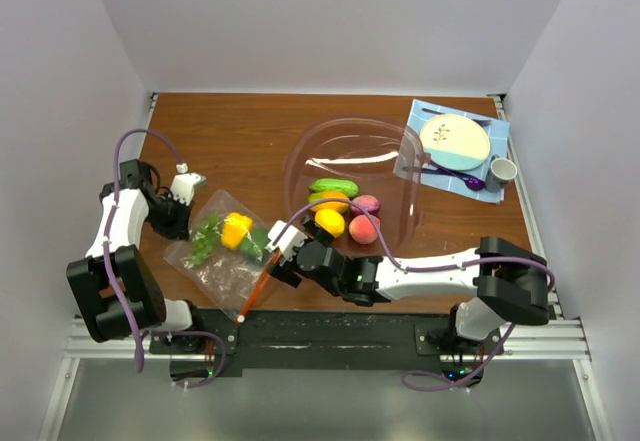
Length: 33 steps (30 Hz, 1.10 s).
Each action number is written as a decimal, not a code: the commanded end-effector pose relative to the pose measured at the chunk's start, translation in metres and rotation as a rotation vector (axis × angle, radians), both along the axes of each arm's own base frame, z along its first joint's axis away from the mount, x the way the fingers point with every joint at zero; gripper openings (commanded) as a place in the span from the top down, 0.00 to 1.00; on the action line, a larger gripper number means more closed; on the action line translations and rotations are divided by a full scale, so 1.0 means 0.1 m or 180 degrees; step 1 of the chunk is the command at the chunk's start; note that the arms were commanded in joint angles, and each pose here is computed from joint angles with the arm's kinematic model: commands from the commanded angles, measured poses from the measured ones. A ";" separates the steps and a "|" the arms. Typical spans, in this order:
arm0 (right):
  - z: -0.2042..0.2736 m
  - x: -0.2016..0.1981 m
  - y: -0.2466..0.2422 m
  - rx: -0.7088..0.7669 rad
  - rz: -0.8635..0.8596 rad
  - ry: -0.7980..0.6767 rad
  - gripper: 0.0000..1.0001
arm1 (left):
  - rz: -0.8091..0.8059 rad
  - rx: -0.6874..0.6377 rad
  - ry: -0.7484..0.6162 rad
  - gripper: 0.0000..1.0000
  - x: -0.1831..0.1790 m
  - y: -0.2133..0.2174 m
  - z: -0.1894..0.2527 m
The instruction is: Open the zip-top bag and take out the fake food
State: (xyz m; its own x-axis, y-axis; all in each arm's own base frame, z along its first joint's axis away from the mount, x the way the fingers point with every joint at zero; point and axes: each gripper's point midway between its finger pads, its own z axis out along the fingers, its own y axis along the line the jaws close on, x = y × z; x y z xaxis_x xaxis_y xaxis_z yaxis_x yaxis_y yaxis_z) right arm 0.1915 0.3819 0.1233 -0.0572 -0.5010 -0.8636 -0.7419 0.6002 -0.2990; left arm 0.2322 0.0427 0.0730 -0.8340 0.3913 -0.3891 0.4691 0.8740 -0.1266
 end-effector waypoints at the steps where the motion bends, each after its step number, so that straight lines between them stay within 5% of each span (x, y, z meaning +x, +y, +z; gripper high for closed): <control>1: 0.52 0.10 -0.02 0.0174 -0.0138 -0.0236 0.03 | -0.0078 0.0046 -0.0233 0.93 0.13 0.03 0.23; 5: 0.65 -0.09 0.07 0.0441 0.0072 -0.0012 0.09 | -0.0105 0.0019 -0.0224 0.89 0.11 0.01 0.25; 8: 0.58 -0.30 0.15 0.0528 0.0244 0.0106 0.17 | -0.0139 -0.0057 -0.0177 0.73 0.07 -0.04 0.21; 13: 0.43 -0.59 0.28 0.0507 0.0427 0.0107 0.21 | -0.0180 -0.0143 -0.0125 0.66 0.01 -0.10 0.14; 18: 0.24 -0.72 0.37 0.0485 0.0454 0.0249 0.21 | -0.0169 -0.0080 -0.0058 0.72 -0.02 -0.06 0.03; 22: 0.04 -0.77 0.33 0.0427 0.0428 0.0369 0.21 | -0.0118 -0.0057 -0.0100 1.00 0.05 -0.03 0.04; 32: -0.48 -0.81 0.21 0.0231 0.0309 0.0577 0.19 | -0.0159 -0.0298 -0.0418 1.00 0.22 -0.17 0.59; 33: -0.50 -0.81 0.22 0.0227 0.0300 0.0582 0.19 | -0.0159 -0.0294 -0.0419 0.80 0.22 -0.17 0.61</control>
State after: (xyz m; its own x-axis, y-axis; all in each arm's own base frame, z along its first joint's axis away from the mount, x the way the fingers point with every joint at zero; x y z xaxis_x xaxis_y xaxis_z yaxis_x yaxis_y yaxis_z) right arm 0.1118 0.3965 0.0790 -0.1377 -0.4913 -0.8600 -0.8407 0.5171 -0.1608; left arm 0.2493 0.0340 0.1074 -0.7866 0.3995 -0.4708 0.5132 0.8470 -0.1387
